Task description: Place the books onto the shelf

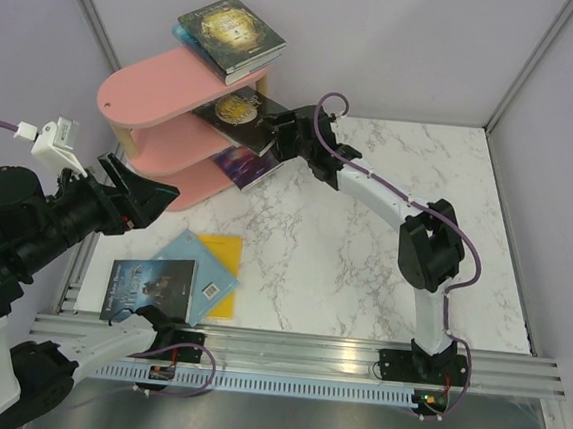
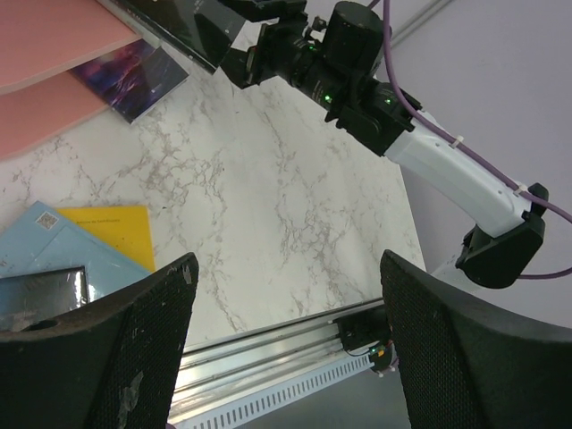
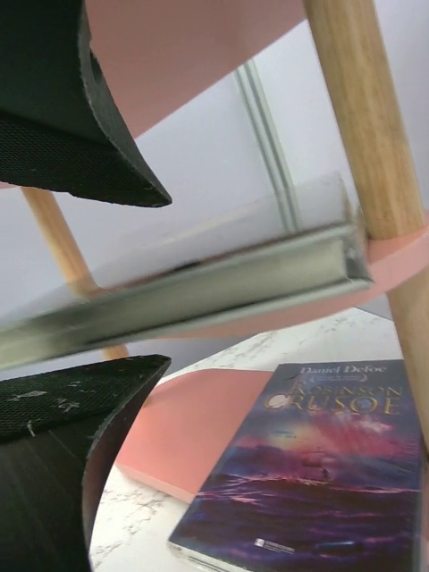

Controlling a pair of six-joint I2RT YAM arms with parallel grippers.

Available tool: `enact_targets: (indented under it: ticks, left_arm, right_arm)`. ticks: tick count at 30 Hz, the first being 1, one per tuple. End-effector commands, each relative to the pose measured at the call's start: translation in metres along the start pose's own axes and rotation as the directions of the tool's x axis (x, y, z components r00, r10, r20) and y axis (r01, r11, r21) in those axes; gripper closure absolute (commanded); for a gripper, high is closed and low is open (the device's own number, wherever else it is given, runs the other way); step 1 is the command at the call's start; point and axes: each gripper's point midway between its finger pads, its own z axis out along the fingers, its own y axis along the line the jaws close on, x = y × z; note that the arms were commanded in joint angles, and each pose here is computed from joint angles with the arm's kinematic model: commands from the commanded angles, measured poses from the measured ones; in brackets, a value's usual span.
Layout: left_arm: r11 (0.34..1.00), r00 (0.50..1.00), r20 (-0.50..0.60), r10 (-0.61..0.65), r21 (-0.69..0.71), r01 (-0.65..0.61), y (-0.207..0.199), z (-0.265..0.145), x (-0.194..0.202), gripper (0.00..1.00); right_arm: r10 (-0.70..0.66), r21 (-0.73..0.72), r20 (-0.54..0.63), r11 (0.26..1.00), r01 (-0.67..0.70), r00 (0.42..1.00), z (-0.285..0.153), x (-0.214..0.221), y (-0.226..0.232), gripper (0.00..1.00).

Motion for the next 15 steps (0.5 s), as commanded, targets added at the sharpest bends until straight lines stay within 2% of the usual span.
enact_targets:
  ticks: [1, 5, 8, 9, 11, 13, 15]
  left_arm:
    - [0.998, 0.998, -0.050, -0.041, -0.051, 0.038, 0.013, -0.006, 0.016, 0.16]
    - [0.997, 0.997, -0.052, -0.050, -0.054, 0.047, 0.015, -0.008, 0.019, 0.16]
    - [0.997, 0.997, -0.055, -0.058, -0.053, 0.055, 0.015, -0.007, 0.020, 0.16]
    - [0.997, 0.997, -0.057, -0.059, -0.053, 0.056, 0.015, -0.007, 0.021, 0.16]
    - [0.997, 0.996, -0.060, -0.064, -0.050, 0.061, 0.014, -0.006, 0.021, 0.16]
    - [0.997, 0.996, -0.061, -0.069, -0.047, 0.066, 0.013, -0.006, 0.021, 0.17]
    - [0.997, 0.996, -0.060, -0.070, -0.044, 0.068, 0.013, -0.007, 0.022, 0.17]
  right_arm:
    - [-0.018, -0.049, -0.054, 0.999, 0.016, 0.998, -0.036, 0.007, 0.029, 0.30]
    - [-0.042, -0.059, -0.051, 0.997, 0.039, 0.998, -0.051, 0.006, 0.036, 0.31]
    - [-0.063, -0.068, -0.052, 0.996, 0.059, 0.997, -0.055, 0.006, 0.040, 0.40]
    - [-0.067, -0.071, -0.054, 0.995, 0.063, 0.996, -0.055, 0.006, 0.042, 0.46]
    - [-0.074, -0.072, -0.068, 0.995, 0.069, 0.995, -0.052, 0.009, 0.042, 0.72]
    - [-0.075, -0.065, -0.077, 0.995, 0.070, 0.994, -0.047, 0.011, 0.038, 0.90]
    - [-0.076, -0.070, -0.087, 0.995, 0.070, 0.993, -0.045, 0.014, 0.040, 0.99]
